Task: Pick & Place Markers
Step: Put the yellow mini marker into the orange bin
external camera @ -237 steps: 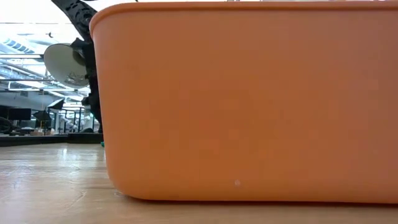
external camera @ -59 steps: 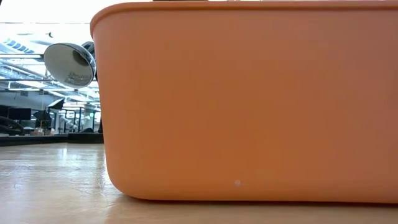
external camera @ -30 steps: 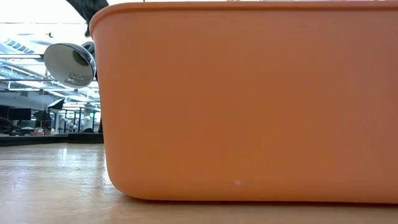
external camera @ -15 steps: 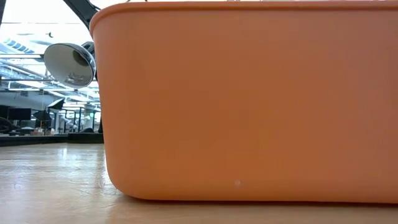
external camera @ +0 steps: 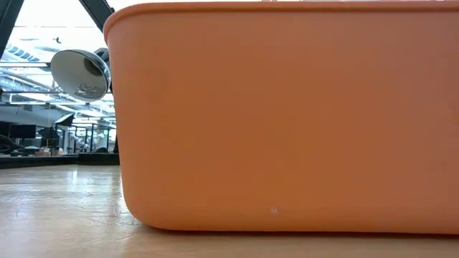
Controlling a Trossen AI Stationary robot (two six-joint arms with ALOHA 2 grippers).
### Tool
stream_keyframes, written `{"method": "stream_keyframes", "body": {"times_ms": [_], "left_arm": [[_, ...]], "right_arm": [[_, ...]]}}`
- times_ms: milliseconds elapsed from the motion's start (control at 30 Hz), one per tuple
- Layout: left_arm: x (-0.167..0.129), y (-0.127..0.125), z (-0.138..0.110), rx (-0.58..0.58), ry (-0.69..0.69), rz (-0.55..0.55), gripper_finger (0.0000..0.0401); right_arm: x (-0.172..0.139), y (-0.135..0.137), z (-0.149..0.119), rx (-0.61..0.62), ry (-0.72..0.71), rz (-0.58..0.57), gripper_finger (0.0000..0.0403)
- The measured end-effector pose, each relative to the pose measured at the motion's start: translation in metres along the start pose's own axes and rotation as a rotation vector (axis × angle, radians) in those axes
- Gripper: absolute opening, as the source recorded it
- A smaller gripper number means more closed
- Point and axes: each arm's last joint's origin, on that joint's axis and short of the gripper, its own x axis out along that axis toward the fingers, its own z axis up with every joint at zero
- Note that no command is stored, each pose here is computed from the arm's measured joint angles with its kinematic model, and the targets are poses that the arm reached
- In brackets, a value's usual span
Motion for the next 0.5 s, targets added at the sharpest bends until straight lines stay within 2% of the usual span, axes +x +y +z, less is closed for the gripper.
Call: {"method": "stream_keyframes", "body": {"times_ms": [500], "left_arm": [[-0.003, 0.004, -0.013, 0.014, 0.120, 0.067, 0.0186]], "right_arm": [[0.000, 0.000, 0.000, 0.000, 0.000, 0.000, 0.0011]]}}
